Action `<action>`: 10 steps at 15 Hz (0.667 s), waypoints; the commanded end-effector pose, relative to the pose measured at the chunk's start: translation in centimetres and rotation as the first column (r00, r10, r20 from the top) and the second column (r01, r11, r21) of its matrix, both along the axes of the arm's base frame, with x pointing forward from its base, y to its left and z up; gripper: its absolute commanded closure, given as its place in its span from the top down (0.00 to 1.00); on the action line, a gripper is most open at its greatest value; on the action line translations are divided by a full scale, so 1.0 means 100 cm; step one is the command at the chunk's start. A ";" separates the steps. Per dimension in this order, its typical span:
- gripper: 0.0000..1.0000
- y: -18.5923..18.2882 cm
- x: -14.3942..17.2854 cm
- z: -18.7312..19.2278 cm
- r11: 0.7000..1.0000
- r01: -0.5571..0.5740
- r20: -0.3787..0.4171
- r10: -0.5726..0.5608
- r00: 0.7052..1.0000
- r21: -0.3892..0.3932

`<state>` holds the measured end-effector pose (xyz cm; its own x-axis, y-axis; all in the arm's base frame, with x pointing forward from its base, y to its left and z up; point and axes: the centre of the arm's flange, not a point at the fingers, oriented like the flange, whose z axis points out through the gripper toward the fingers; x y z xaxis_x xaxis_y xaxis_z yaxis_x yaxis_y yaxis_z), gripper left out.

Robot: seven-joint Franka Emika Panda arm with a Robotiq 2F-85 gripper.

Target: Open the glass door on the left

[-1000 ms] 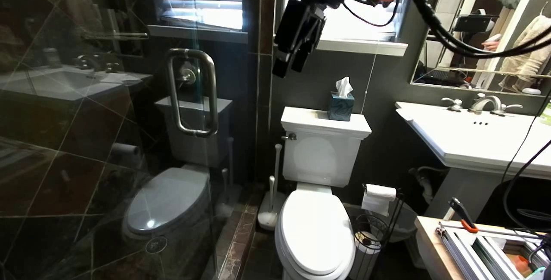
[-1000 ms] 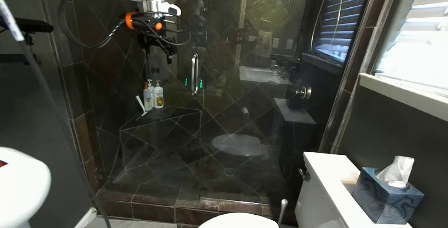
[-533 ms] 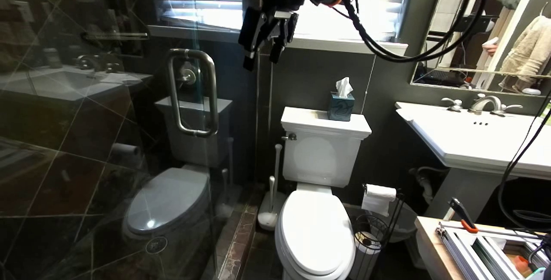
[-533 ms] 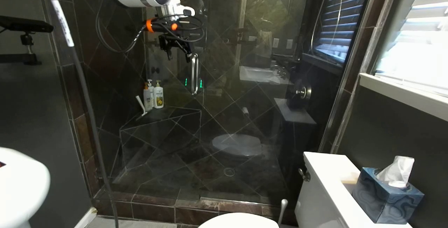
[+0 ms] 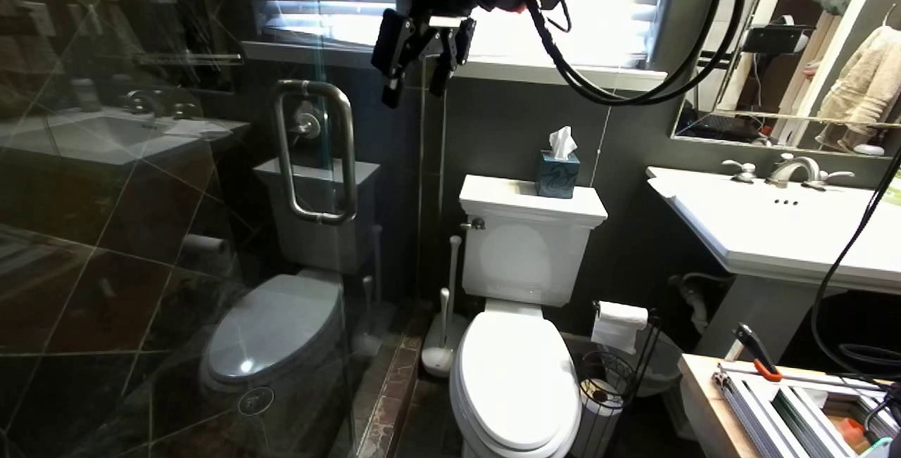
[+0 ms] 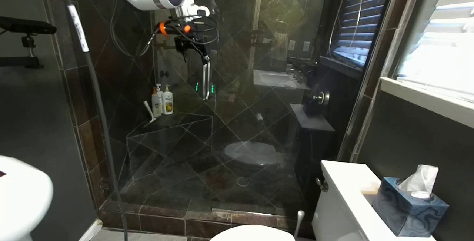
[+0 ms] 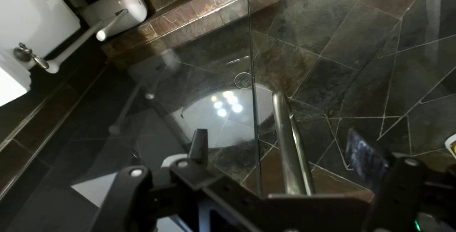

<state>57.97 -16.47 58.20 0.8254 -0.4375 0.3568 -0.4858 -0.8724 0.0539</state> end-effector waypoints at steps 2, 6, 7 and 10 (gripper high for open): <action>1.00 -0.007 0.006 -0.004 0.998 -0.055 -0.008 0.054 0.998 -0.038; 1.00 -0.016 0.017 -0.013 0.987 -0.162 -0.028 0.161 0.987 -0.018; 1.00 -0.017 0.020 -0.015 0.982 -0.186 -0.022 0.186 0.982 -0.017; 1.00 -0.017 0.029 -0.016 0.967 -0.256 0.027 0.256 0.966 0.008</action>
